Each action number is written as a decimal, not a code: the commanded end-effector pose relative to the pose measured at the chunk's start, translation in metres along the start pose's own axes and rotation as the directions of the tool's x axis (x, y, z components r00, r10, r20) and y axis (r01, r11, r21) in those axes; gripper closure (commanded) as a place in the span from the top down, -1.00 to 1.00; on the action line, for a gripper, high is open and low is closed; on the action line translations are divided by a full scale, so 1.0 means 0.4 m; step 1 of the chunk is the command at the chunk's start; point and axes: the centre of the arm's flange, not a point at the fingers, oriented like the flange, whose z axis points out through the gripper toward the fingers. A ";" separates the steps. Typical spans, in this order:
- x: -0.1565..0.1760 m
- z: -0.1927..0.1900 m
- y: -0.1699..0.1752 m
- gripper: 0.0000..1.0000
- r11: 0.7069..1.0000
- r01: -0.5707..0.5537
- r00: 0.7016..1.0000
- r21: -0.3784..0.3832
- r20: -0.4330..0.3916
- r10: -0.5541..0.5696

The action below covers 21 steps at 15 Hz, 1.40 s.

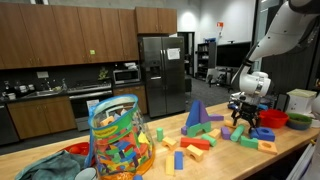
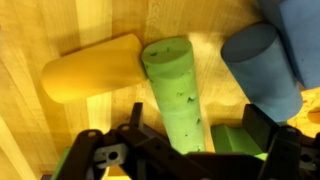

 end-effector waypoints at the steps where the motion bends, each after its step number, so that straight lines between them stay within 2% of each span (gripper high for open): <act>1: 0.005 0.039 -0.009 1.00 1.000 -0.009 1.000 0.005 0.006 0.009; 9: 0.005 0.033 0.047 1.00 0.999 0.002 1.000 0.032 0.000 -0.002; 11: -0.002 0.024 0.063 0.81 1.000 0.001 1.000 0.028 0.001 -0.001; 12: -0.004 0.022 0.065 0.51 1.000 0.001 1.000 0.025 0.002 -0.001; 14: -0.008 0.015 0.075 0.32 1.000 0.004 1.000 0.021 0.005 -0.004; 20: -0.013 0.006 0.099 -0.61 1.000 0.014 1.000 0.016 0.012 -0.015; 21: -0.011 0.016 0.086 -0.63 1.000 0.015 1.000 0.015 0.013 -0.016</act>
